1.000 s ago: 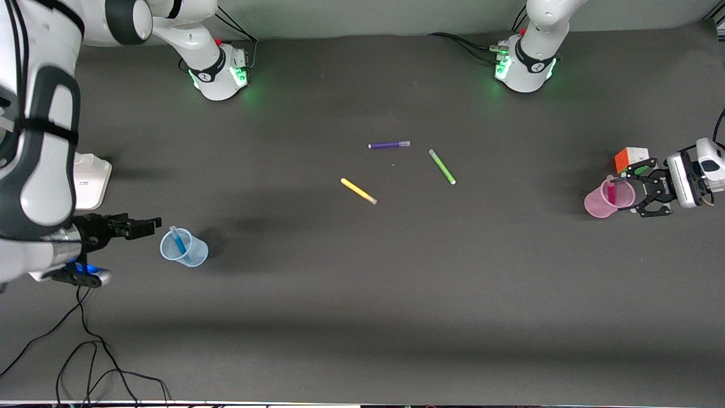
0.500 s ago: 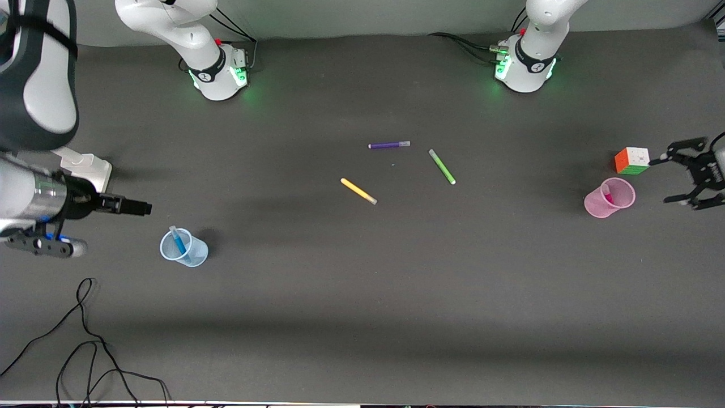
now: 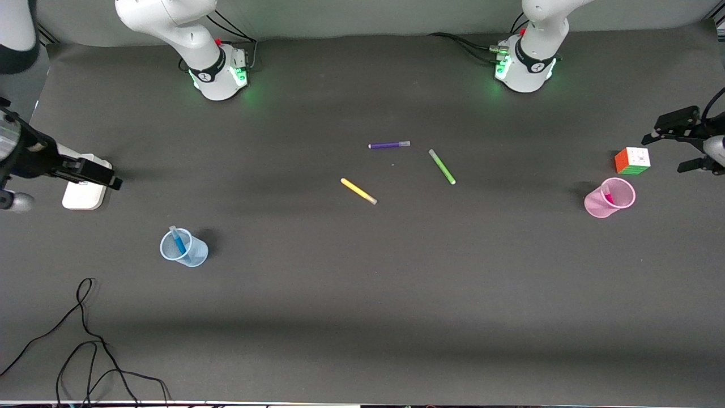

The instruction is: Place pink and blue markers in matching cups

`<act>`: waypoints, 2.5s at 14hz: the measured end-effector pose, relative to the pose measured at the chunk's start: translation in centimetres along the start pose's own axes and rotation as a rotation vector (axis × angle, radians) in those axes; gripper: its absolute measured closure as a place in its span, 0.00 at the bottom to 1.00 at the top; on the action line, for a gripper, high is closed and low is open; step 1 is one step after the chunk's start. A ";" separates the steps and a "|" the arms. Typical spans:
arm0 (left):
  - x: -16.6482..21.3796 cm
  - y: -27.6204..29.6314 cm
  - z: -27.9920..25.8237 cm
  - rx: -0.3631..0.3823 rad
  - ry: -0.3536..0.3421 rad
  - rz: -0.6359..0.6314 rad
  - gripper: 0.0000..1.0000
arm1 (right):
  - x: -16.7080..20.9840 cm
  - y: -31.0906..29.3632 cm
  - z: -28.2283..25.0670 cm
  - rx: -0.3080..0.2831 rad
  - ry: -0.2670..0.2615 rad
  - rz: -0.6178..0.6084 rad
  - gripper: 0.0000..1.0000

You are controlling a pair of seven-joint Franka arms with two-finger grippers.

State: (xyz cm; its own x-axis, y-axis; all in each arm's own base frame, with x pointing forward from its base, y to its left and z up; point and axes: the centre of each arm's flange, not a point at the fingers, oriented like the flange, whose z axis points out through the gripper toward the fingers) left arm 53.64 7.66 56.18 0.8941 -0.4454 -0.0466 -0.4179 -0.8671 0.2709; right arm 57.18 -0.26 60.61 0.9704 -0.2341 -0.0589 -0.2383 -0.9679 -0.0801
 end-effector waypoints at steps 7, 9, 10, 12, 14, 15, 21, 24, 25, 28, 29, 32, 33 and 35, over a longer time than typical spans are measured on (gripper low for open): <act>5.5 9.8 0.1 0.228 -0.065 -0.260 0.01 | -0.4 4.1 -2.5 0.005 0.043 0.019 0.00; 6.6 12.4 0.7 0.257 -0.065 -0.299 0.01 | -0.4 4.0 -2.4 -0.010 0.044 -0.001 0.00; 6.9 13.4 1.0 0.263 -0.066 -0.303 0.01 | -0.4 3.8 -2.4 -0.013 0.044 -0.007 0.00; 7.2 14.2 1.2 0.269 -0.067 -0.301 0.01 | -0.4 3.9 -2.4 -0.017 0.044 -0.010 0.00; 7.3 14.3 1.3 0.269 -0.070 -0.300 0.01 | -0.4 4.4 -2.3 -0.017 0.043 -0.016 0.00; 7.3 14.3 1.3 0.269 -0.072 -0.300 0.01 | -0.4 4.4 -2.3 -0.017 0.042 -0.019 0.00; 7.8 17.0 2.1 0.306 -0.089 -0.314 0.01 | -0.5 3.5 -2.2 -0.054 0.046 -0.072 0.00; 7.2 17.0 2.4 0.318 -0.063 -0.319 0.01 | -0.5 3.7 -2.4 -0.058 0.047 -0.106 0.00; 6.7 16.8 2.8 0.321 -0.048 -0.321 0.01 | -0.6 3.7 -2.4 -0.059 0.047 -0.130 0.00; 5.6 16.8 3.3 0.325 -0.042 -0.324 0.01 | -0.6 3.9 -2.3 -0.062 0.042 -0.185 0.00; 5.7 16.8 3.3 0.325 -0.043 -0.324 0.01 | -0.6 4.0 -2.3 -0.062 0.041 -0.194 0.00; 5.7 16.8 3.5 0.324 -0.044 -0.323 0.01 | -0.7 4.0 -2.2 -0.063 0.038 -0.203 0.00; 5.7 16.7 3.5 0.324 -0.043 -0.323 0.01 | -0.7 4.0 -2.2 -0.063 0.038 -0.204 0.00; 5.7 16.7 3.5 0.324 -0.042 -0.324 0.01 | -0.7 4.0 -2.2 -0.063 0.037 -0.205 0.00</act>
State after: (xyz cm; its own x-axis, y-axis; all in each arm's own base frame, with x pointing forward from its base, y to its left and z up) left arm 51.18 -10.13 57.08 0.9825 -0.1428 -0.1196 -0.1528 -0.9851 -0.0784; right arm 55.61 -4.17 62.53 0.9994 -0.0338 -0.0110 -0.0340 -0.9991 -0.0244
